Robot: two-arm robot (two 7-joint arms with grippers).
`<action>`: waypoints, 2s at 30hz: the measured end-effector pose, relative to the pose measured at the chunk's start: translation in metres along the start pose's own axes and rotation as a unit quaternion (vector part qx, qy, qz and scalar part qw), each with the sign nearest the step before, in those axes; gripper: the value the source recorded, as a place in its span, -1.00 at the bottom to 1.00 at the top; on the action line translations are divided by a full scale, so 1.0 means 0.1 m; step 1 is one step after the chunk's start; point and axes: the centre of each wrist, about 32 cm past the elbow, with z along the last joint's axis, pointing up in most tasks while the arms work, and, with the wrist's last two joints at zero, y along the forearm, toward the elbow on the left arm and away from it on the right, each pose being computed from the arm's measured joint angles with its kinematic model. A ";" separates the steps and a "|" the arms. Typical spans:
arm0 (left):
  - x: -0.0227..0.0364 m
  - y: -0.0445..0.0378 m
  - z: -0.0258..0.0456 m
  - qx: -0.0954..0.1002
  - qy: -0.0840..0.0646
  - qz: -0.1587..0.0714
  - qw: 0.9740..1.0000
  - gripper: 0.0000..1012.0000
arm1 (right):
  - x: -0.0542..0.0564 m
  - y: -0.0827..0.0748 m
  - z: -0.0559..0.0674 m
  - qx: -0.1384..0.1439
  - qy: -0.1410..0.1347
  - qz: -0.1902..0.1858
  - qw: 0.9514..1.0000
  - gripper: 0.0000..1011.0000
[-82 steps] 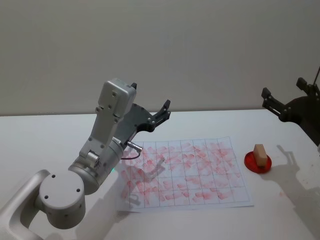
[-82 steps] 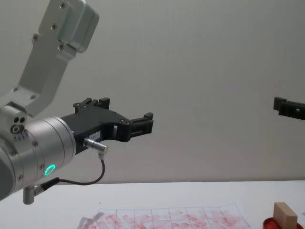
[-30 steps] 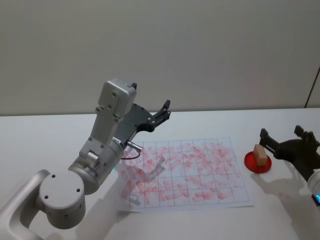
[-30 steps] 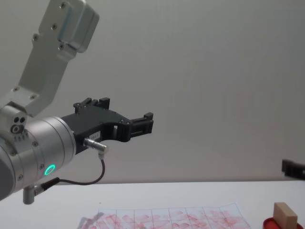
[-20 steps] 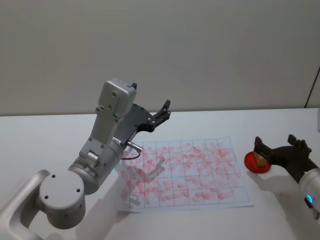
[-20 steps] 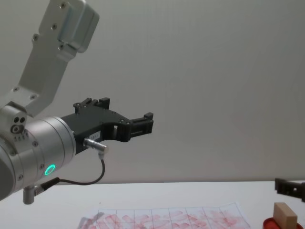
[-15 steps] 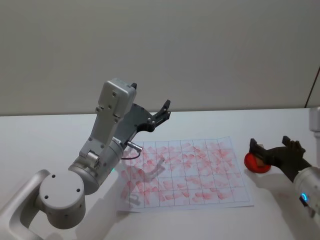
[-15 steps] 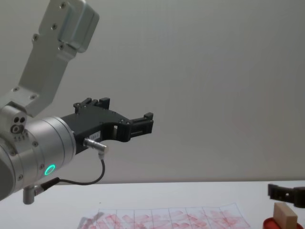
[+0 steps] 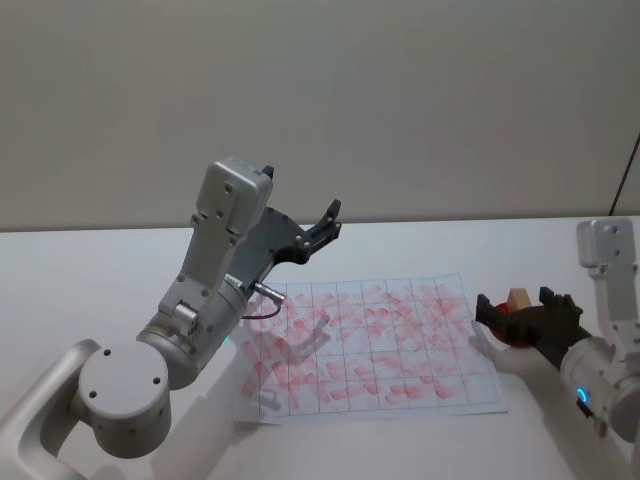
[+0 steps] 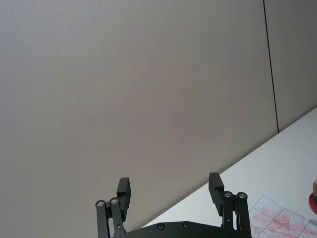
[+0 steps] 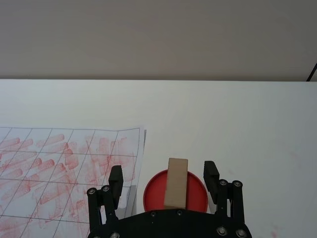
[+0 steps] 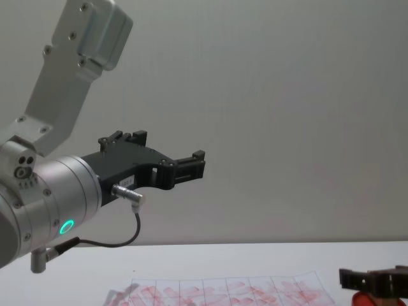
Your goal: Use the one hand to pick up the stamp and affix it onto the A4 paper.
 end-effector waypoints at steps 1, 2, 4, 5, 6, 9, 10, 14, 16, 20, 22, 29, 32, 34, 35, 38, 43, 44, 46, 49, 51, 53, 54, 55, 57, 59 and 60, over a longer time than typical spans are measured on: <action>0.000 0.000 0.000 0.000 0.000 0.000 1.000 0.98 | -0.01 0.01 -0.01 -0.005 -0.001 0.000 1.000 0.98; 0.000 0.000 0.000 0.000 0.000 0.000 1.000 0.98 | -0.02 0.01 -0.01 -0.006 -0.002 0.000 1.000 0.98; 0.000 0.000 0.000 0.000 0.000 0.000 1.000 0.98 | -0.04 0.02 -0.03 -0.012 -0.003 -0.001 1.000 0.98; 0.000 0.000 0.000 0.000 0.000 0.000 1.000 0.98 | -0.05 0.02 -0.03 -0.014 -0.004 -0.002 1.000 0.98; 0.000 0.000 0.000 0.000 0.000 0.000 1.000 0.98 | -0.06 0.03 -0.04 -0.017 -0.005 -0.003 1.000 0.98; 0.000 0.000 0.000 0.000 0.000 0.000 1.000 0.98 | -0.08 0.03 -0.05 -0.021 -0.007 -0.004 1.000 0.98; 0.000 0.000 0.000 0.000 0.000 0.000 1.000 0.98 | -0.09 0.03 -0.06 -0.023 -0.008 -0.004 1.000 0.98; 0.000 0.000 0.000 0.000 0.000 0.000 1.000 0.98 | -0.11 0.04 -0.07 -0.029 -0.014 -0.007 0.999 0.98; 0.000 0.000 0.000 0.000 0.000 0.000 1.000 0.98 | -0.12 0.04 -0.08 -0.031 -0.016 -0.007 0.999 0.98; 0.000 0.000 0.000 0.000 0.000 0.000 1.000 0.98 | -0.15 0.03 -0.10 -0.037 -0.022 -0.010 0.999 0.98; 0.000 0.000 0.000 0.000 0.000 0.000 1.000 0.98 | -0.15 0.03 -0.10 -0.039 -0.025 -0.012 0.999 0.98; 0.000 0.000 0.000 0.000 0.000 0.000 1.000 0.98 | -0.17 0.03 -0.10 -0.043 -0.032 -0.016 0.998 0.98; 0.000 0.000 0.000 0.000 0.000 0.000 1.000 0.98 | -0.17 0.03 -0.10 -0.043 -0.034 -0.017 0.998 0.98; 0.000 0.000 0.000 0.000 0.000 0.000 1.000 0.98 | -0.17 0.03 -0.09 -0.043 -0.037 -0.020 0.998 0.98; 0.000 0.000 0.000 0.000 0.000 0.000 1.000 0.98 | -0.17 0.02 -0.09 -0.042 -0.037 -0.021 0.998 0.98; 0.000 0.000 0.000 0.000 0.000 0.000 1.000 0.98 | -0.17 0.02 -0.08 -0.041 -0.040 -0.024 0.998 0.98; 0.000 0.000 0.000 0.000 0.000 0.000 1.000 0.98 | -0.16 0.02 -0.06 -0.038 -0.045 -0.030 0.998 0.98; 0.000 0.000 0.000 0.000 0.000 0.000 1.000 0.98 | -0.16 0.02 -0.06 -0.038 -0.046 -0.031 0.998 0.98; 0.000 0.000 0.000 0.000 0.000 0.000 1.000 0.98 | -0.16 0.01 -0.05 -0.036 -0.047 -0.033 0.998 0.98; 0.000 0.000 0.000 0.000 0.000 0.000 1.000 0.98 | -0.15 0.01 -0.05 -0.035 -0.049 -0.035 0.998 0.98; 0.000 0.000 0.000 0.000 0.000 0.000 1.000 0.98 | -0.15 0.01 -0.04 -0.034 -0.050 -0.036 0.998 0.98; 0.000 0.000 0.000 0.000 0.000 0.000 1.000 0.98 | -0.14 0.01 -0.04 -0.033 -0.050 -0.037 0.997 0.98; 0.000 0.000 0.000 0.000 0.000 0.000 1.000 0.98 | -0.14 0.01 -0.03 -0.032 -0.051 -0.038 0.997 0.98; 0.000 0.000 0.000 0.000 0.000 0.000 1.000 0.98 | -0.14 0.01 -0.03 -0.032 -0.051 -0.038 0.997 0.98; 0.000 0.000 0.000 0.000 0.000 0.000 1.000 0.98 | -0.14 0.00 -0.03 -0.032 -0.052 -0.039 0.997 0.93; 0.000 0.000 0.000 0.000 0.000 0.000 1.000 0.98 | -0.13 0.00 -0.03 -0.032 -0.052 -0.039 0.997 0.86; 0.000 0.000 0.000 0.000 0.000 0.000 1.000 0.98 | -0.13 0.00 -0.02 -0.031 -0.052 -0.039 0.997 0.80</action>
